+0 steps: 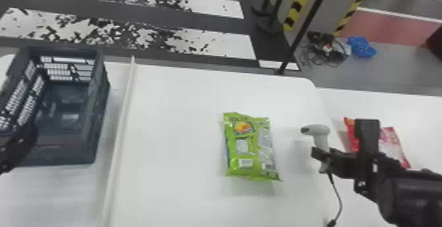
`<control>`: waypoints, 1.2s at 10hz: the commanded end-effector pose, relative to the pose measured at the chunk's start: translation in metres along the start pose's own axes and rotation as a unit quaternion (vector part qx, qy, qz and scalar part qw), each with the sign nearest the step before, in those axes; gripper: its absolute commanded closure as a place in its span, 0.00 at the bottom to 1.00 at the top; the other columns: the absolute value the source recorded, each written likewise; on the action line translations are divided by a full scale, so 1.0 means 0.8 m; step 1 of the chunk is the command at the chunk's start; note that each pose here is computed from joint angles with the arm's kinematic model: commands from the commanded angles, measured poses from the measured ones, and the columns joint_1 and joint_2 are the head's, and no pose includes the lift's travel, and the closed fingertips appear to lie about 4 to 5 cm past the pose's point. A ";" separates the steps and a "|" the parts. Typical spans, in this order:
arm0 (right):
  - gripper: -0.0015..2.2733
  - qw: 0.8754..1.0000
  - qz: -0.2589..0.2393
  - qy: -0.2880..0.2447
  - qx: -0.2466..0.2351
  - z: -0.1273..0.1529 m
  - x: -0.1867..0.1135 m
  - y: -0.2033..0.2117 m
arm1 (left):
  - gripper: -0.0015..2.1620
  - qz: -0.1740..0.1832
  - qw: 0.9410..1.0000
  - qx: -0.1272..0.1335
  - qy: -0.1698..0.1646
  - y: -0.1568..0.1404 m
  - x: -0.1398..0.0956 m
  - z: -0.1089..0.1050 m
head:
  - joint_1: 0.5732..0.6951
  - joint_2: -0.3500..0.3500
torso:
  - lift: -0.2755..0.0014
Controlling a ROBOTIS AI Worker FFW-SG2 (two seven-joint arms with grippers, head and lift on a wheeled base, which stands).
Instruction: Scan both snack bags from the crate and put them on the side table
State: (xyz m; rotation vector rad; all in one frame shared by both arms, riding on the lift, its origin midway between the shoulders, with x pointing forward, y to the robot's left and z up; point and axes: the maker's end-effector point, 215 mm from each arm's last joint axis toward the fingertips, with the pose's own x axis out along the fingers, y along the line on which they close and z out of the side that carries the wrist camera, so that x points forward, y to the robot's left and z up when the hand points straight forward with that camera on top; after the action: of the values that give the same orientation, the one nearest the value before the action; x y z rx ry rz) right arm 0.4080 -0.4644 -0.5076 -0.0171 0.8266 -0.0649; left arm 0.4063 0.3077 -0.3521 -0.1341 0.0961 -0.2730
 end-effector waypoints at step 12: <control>0.99 0.989 0.096 0.113 0.008 -0.090 -0.160 0.199 | 0.04 0.005 1.000 -0.011 0.007 0.002 -0.001 -0.015 | 1.00 0.50 | 0.68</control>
State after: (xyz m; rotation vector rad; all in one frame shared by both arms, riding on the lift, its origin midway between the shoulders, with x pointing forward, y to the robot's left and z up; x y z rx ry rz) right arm 0.2749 -0.3004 -0.4703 0.0887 1.0565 0.1024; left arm 0.4045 0.3087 -0.3642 -0.1529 0.1115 -0.2620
